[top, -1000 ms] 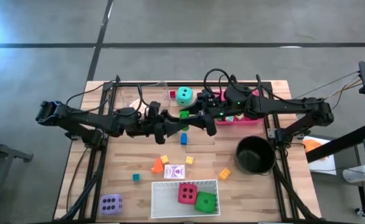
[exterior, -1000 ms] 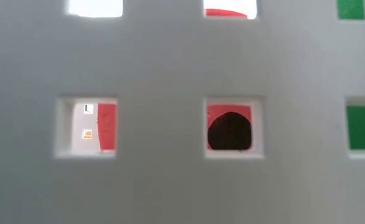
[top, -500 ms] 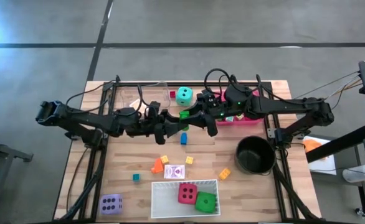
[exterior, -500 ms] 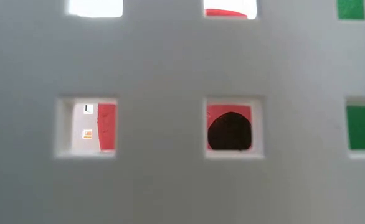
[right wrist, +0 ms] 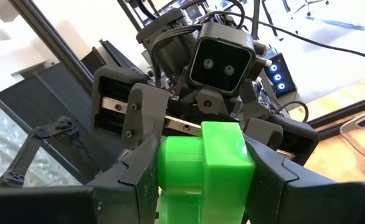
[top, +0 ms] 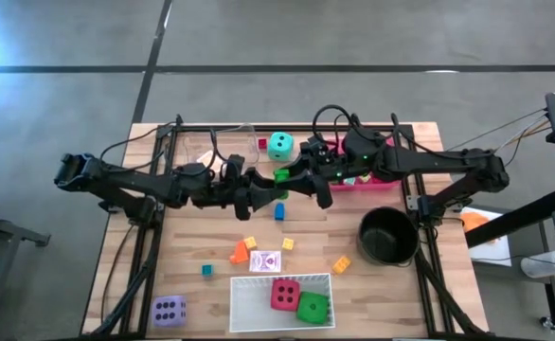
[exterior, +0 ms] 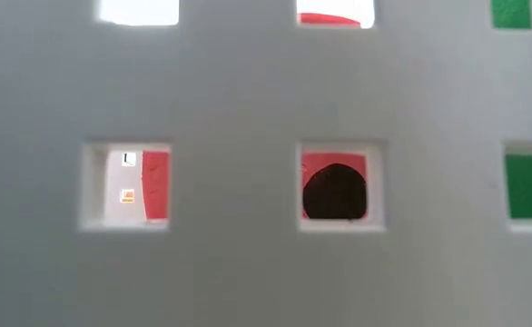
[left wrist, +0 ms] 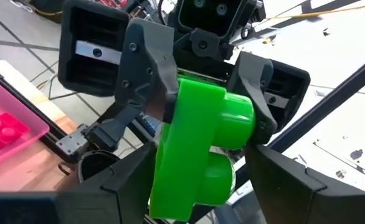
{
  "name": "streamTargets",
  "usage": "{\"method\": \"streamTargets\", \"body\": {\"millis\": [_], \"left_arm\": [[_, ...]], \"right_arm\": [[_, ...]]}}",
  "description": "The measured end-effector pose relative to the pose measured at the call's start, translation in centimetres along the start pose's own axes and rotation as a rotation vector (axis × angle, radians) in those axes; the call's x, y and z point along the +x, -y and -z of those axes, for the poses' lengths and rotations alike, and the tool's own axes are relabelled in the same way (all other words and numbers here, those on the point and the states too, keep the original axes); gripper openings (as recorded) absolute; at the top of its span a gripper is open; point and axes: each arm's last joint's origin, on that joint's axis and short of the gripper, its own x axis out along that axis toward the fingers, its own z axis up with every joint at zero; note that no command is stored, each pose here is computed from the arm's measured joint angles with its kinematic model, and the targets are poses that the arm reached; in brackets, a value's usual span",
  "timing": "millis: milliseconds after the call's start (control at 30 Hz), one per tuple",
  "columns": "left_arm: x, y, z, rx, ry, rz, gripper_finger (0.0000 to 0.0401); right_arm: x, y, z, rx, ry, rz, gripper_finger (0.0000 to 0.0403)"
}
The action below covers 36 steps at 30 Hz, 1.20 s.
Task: Pick & Place Toys
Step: Put the green game piece into the red bin
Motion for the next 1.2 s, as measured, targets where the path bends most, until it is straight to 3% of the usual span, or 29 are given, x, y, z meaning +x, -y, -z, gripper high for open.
{"method": "streamTargets", "body": {"millis": [567, 767, 933, 1200], "left_arm": [[-0.7, -0.1, 0.0, -0.035, -0.055, -0.047, 0.0249], [-2.1, -0.5, 0.1, -0.041, -0.164, -0.148, 0.0249], [-3.5, -1.4, 0.6, -0.122, -0.267, -0.302, 0.0249], [-4.7, -2.5, 1.5, -0.181, -0.368, -0.469, 0.0249]], "right_arm": [[-1.9, -0.9, -0.4, 0.060, -0.051, 0.002, 0.0161], [-3.1, -0.6, -0.6, 0.057, -0.080, 0.062, 0.0161], [-5.1, 1.1, -1.1, 0.054, -0.121, 0.225, 0.0161], [-9.2, 6.1, -1.0, 0.094, -0.300, 0.619, 0.0161]]}}
